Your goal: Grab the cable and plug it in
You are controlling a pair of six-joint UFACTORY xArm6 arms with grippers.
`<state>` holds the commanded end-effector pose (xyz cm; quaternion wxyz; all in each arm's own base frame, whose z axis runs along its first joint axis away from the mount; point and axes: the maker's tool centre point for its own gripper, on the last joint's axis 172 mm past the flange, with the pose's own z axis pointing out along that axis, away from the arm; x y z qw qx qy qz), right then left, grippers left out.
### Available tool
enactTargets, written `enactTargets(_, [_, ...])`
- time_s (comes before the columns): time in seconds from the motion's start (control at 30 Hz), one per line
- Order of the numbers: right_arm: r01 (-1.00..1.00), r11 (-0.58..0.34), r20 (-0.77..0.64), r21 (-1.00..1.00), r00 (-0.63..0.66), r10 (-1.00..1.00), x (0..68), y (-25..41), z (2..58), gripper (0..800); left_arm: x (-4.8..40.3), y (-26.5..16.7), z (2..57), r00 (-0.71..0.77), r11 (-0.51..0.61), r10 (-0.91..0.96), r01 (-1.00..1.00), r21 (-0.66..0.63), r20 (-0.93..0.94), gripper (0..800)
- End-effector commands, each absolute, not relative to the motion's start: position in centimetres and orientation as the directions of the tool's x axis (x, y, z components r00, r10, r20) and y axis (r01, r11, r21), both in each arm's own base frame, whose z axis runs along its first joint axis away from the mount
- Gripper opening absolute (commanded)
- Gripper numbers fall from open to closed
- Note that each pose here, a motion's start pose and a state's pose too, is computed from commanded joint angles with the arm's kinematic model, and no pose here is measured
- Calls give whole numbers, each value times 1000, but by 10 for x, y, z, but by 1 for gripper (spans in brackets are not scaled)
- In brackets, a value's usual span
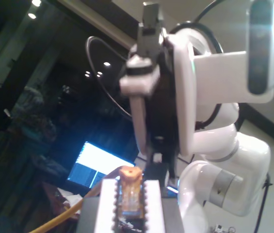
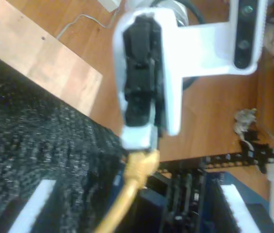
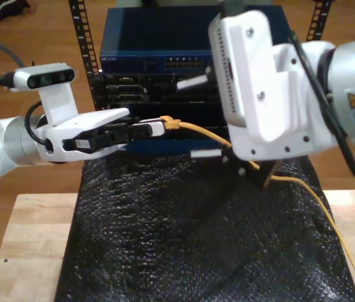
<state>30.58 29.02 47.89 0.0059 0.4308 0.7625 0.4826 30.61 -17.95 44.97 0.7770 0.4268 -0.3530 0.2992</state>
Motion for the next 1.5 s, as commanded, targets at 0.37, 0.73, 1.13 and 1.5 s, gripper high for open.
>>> enactTargets(0.37, [651, 190, 408, 735, -649, 642, 296, 302, 474, 535, 300, -178, 458, 579, 490, 177, -753, 439, 796, 6])
enactTargets(0.73, [654, 187, 412, 733, -646, 643, 297, 303, 473, 418, 297, -177, 459, 582, 500, 177, -748, 436, 794, 7])
enactTargets(1.13, [654, 181, 412, 734, -642, 646, 300, 304, 471, 310, 294, -175, 462, 612, 525, 162, -718, 457, 774, 7])
enactTargets(1.5, [651, 180, 412, 738, -645, 644, 300, 305, 472, 281, 294, -175, 462, 614, 525, 161, -716, 459, 773, 11])
